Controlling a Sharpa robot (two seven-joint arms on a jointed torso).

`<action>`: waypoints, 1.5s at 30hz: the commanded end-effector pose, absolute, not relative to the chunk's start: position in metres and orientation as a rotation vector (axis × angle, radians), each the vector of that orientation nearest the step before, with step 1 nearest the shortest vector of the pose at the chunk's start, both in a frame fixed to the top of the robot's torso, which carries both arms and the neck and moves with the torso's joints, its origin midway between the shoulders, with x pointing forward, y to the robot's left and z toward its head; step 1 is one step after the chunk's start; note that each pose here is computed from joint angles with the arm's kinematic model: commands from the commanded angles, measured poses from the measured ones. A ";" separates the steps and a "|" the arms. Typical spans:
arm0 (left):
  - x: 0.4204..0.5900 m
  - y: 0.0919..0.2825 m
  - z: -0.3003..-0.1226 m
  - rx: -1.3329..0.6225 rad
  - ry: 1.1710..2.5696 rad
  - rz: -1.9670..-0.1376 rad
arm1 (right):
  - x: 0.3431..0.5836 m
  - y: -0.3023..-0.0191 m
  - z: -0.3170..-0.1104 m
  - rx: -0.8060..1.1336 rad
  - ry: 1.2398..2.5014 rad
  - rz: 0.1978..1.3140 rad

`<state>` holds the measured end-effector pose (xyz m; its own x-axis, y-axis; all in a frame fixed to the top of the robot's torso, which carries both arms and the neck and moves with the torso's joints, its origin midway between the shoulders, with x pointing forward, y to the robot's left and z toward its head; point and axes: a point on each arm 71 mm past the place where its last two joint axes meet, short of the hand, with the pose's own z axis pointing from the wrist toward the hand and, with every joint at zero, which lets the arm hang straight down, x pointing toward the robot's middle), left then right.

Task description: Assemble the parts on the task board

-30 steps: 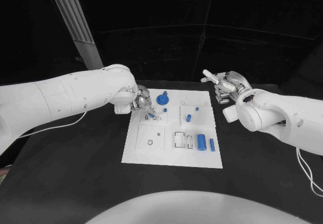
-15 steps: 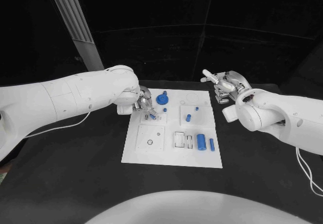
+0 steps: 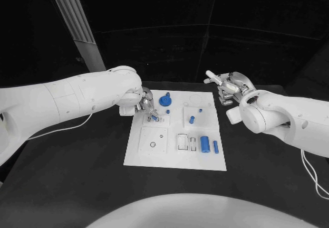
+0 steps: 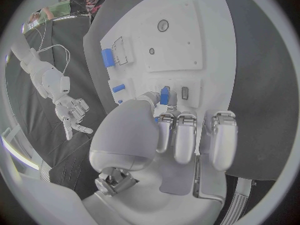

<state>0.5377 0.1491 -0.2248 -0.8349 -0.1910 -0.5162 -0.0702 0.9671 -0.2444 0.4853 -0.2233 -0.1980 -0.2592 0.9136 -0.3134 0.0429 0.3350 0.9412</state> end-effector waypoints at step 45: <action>0.540 0.146 -0.237 -0.219 2.556 -0.263 | 0.485 -0.222 -0.196 0.877 1.591 1.094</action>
<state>0.5399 0.1461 -0.2370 -0.8369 -0.2021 -0.5086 -0.0981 0.9697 -0.2239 0.4844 -0.2218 -0.1978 -0.2630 0.9130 -0.3119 0.0419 0.3338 0.9417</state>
